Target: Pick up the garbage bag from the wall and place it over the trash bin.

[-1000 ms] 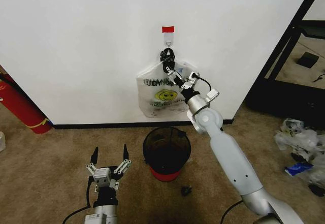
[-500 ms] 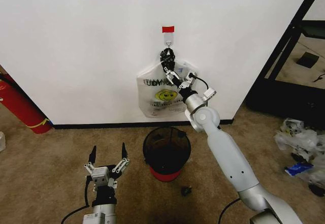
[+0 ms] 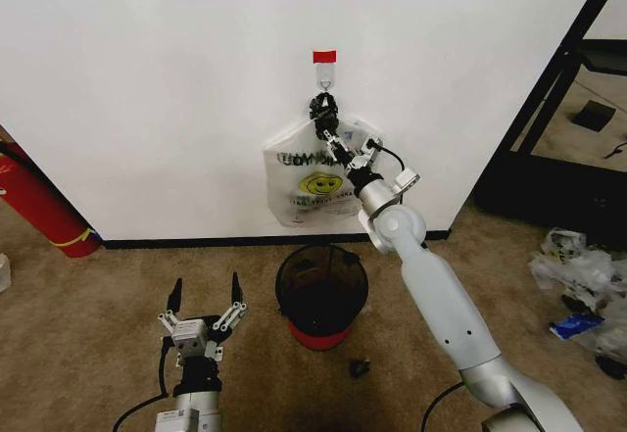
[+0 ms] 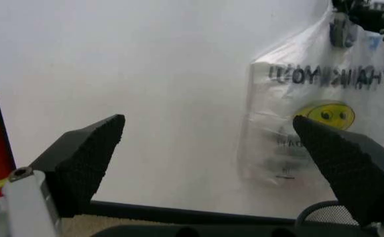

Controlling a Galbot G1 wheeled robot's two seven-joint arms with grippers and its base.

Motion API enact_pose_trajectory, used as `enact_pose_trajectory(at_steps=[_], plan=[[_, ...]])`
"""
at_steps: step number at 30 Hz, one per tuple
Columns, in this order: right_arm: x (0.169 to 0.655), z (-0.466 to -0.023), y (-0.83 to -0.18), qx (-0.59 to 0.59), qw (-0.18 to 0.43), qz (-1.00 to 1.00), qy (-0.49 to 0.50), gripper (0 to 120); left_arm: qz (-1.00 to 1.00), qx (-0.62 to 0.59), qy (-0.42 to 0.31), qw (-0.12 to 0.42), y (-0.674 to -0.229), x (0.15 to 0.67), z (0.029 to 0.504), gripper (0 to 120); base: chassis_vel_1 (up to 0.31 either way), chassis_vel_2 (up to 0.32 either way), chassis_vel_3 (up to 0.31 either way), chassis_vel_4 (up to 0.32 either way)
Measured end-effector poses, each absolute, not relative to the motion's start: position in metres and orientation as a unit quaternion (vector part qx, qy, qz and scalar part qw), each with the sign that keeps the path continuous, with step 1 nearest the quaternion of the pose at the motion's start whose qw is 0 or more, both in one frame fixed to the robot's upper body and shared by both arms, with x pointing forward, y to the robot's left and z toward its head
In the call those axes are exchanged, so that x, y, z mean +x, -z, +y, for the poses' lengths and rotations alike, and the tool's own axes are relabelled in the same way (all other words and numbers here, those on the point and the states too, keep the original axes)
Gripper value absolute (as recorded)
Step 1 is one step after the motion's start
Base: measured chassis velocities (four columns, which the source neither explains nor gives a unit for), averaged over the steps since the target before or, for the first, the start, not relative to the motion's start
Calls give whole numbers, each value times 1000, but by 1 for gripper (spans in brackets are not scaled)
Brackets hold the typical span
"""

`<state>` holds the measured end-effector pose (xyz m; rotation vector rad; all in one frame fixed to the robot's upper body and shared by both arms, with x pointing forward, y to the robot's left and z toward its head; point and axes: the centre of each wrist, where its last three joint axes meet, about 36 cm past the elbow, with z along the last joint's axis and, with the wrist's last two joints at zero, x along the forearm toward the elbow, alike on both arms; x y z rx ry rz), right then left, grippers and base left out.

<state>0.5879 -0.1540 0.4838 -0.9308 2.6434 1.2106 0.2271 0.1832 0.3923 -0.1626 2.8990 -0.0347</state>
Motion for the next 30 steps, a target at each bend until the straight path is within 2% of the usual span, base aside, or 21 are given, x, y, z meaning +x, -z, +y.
enact_pose_trajectory(at_steps=[3, 13, 24, 30], plan=[[589, -156, -485, -301, 46, 866, -396, 0, 991, -56, 14, 119, -393, 227, 183, 100, 0, 0, 0, 0], [574, -162, -487, -305, 52, 868, -389, 0, 991, -56, 17, 119, -393, 227, 181, 100, 0, 0, 0, 0], [535, -176, -463, -300, 40, 879, -369, 0, 992, -49, 20, 117, -390, 228, 177, 100, 0, 0, 0, 0], [497, -182, -443, -307, 34, 892, -331, 0, 992, -46, 18, 117, -389, 227, 177, 100, 0, 0, 0, 0]])
